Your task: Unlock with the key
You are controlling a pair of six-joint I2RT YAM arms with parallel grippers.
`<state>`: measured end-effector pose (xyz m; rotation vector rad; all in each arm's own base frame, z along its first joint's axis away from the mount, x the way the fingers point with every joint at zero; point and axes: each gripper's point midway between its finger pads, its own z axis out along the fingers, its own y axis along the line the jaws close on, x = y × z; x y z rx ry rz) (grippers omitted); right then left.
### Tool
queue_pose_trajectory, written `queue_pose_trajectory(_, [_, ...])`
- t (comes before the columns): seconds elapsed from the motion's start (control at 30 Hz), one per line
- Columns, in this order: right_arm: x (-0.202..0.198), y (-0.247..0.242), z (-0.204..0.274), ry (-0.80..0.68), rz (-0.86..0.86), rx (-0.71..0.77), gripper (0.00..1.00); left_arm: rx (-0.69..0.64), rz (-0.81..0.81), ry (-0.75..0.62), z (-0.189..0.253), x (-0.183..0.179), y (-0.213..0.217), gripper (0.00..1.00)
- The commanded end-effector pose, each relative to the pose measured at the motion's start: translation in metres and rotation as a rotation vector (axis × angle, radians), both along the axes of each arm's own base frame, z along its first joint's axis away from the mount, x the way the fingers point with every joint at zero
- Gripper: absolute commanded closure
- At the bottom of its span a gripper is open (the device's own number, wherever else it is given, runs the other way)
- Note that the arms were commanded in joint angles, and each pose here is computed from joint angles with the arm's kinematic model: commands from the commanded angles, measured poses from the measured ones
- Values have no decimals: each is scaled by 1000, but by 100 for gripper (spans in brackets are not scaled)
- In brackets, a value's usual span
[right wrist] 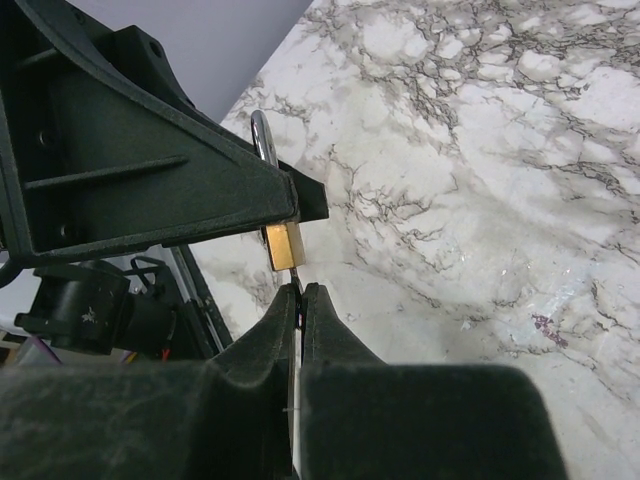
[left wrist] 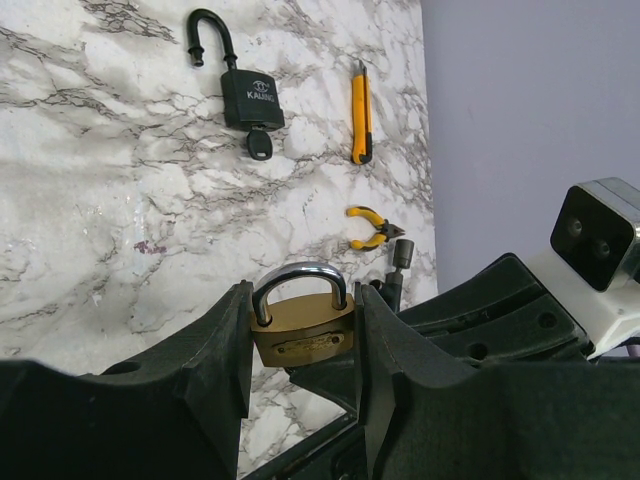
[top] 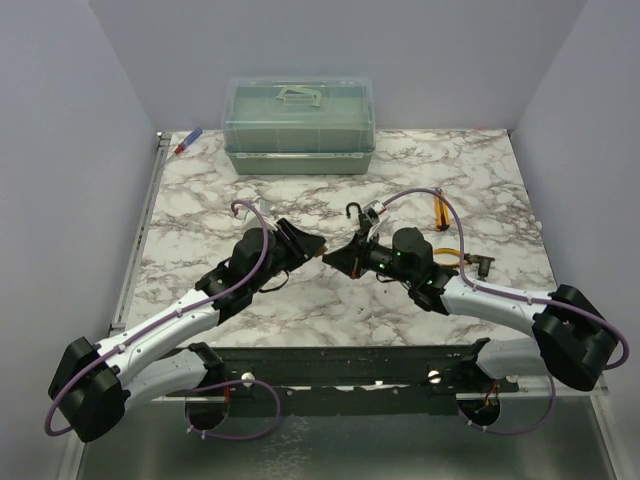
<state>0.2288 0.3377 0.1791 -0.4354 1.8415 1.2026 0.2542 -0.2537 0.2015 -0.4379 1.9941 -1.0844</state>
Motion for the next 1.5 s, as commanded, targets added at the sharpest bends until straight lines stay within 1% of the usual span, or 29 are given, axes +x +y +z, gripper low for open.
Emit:
queue_pose_trajectory(0.0, [2, 5, 6, -17, 11, 17, 100, -46, -27, -38, 18, -2, -6, 100])
queue_pose_trajectory(0.27, [0, 8, 23, -26, 23, 67, 100, -62, -91, -84, 26, -9, -12, 100])
queue_pose_trajectory(0.77, [-12, 6, 70, -54, 95, 211, 100, -141, -249, -225, 60, -33, -24, 100])
queue_pose_trajectory(1.07, [-19, 4, 87, -52, 147, 283, 100, -161, -292, -273, 72, -42, -25, 100])
queue_pose_trajectory(1.47, [-22, 3, 99, -48, 182, 335, 100, -193, -336, -319, 83, -51, -26, 100])
